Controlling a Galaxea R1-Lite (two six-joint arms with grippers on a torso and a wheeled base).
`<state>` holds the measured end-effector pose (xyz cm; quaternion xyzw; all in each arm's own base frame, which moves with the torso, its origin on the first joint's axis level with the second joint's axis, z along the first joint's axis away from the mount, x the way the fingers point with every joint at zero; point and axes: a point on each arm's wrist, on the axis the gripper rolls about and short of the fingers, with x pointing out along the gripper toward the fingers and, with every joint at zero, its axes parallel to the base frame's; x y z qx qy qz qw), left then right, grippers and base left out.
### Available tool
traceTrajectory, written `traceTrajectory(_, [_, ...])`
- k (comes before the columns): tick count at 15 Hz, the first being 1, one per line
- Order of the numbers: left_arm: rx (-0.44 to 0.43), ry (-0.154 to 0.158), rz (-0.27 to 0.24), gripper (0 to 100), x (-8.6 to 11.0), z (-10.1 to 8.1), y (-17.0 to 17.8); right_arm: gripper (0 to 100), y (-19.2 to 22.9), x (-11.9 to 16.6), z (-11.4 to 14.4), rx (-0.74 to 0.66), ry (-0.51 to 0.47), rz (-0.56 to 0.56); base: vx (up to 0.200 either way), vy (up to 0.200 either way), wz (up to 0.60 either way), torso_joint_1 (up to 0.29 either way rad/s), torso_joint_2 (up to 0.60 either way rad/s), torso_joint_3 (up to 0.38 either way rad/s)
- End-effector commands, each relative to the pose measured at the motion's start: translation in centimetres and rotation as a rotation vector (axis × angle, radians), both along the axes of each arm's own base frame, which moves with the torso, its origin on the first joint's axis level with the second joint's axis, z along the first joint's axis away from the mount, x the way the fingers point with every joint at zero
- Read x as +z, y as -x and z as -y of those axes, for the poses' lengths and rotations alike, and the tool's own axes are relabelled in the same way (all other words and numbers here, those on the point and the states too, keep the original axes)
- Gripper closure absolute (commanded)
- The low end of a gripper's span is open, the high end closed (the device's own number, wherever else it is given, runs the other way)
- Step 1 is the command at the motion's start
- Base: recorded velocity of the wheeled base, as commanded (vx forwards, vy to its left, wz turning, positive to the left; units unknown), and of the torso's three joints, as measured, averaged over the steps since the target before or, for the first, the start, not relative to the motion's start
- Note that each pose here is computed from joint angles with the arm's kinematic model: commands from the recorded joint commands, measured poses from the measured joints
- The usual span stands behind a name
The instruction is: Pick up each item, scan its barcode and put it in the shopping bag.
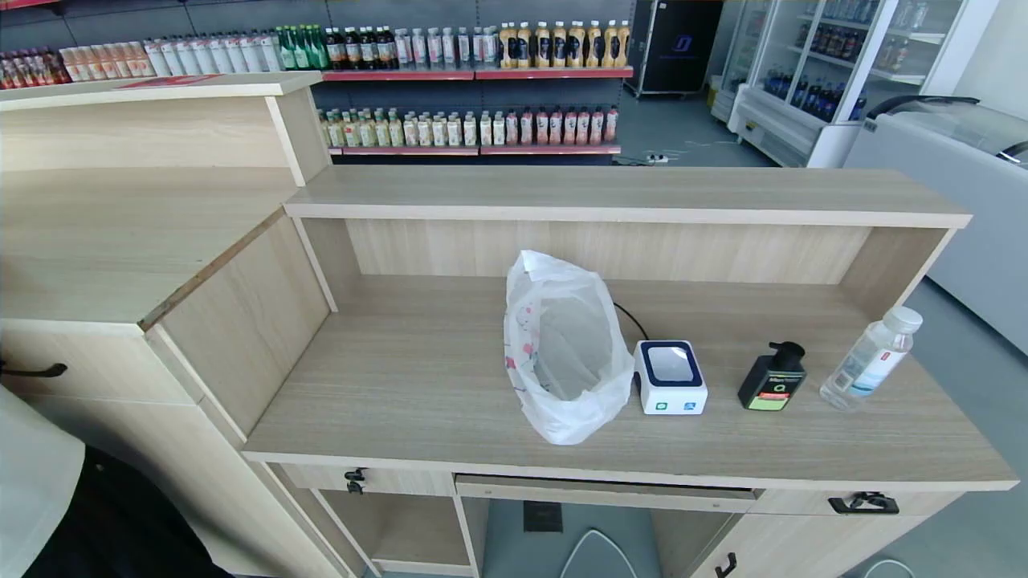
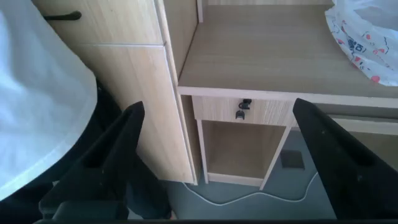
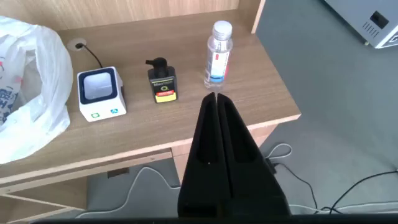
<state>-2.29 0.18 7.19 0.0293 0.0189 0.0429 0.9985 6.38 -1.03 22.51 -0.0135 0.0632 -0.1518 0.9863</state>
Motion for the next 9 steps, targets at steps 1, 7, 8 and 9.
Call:
traceTrajectory(1, [0.001, -0.001, 0.000, 0, 0.0, 0.0, 0.0, 100, -4.7, 0.1, 1.0, -0.007, -0.026, -0.022, 0.000, 0.000, 0.00, 0.000, 0.00, 0.000])
traceTrajectory(7, [0.001, 0.000, 0.000, 0, 0.0, 0.0, 0.0, 100, -9.3, -3.6, 2.8, 0.026, 0.029, -0.116, 0.000, 0.000, 0.00, 0.000, 0.00, 0.000])
traceTrajectory(8, [0.001, -0.001, 0.000, 0, 0.0, 0.0, 0.0, 100, -9.4, -3.8, 2.8, 0.026, 0.029, -0.121, 0.000, 0.000, 0.00, 0.000, 0.00, 0.000])
traceTrajectory(9, [0.001, -0.001, 0.000, 0, 0.0, 0.0, 0.0, 100, -9.8, -4.5, 2.9, 0.024, 0.026, -0.123, 0.000, 0.000, 0.00, 0.000, 0.00, 0.000])
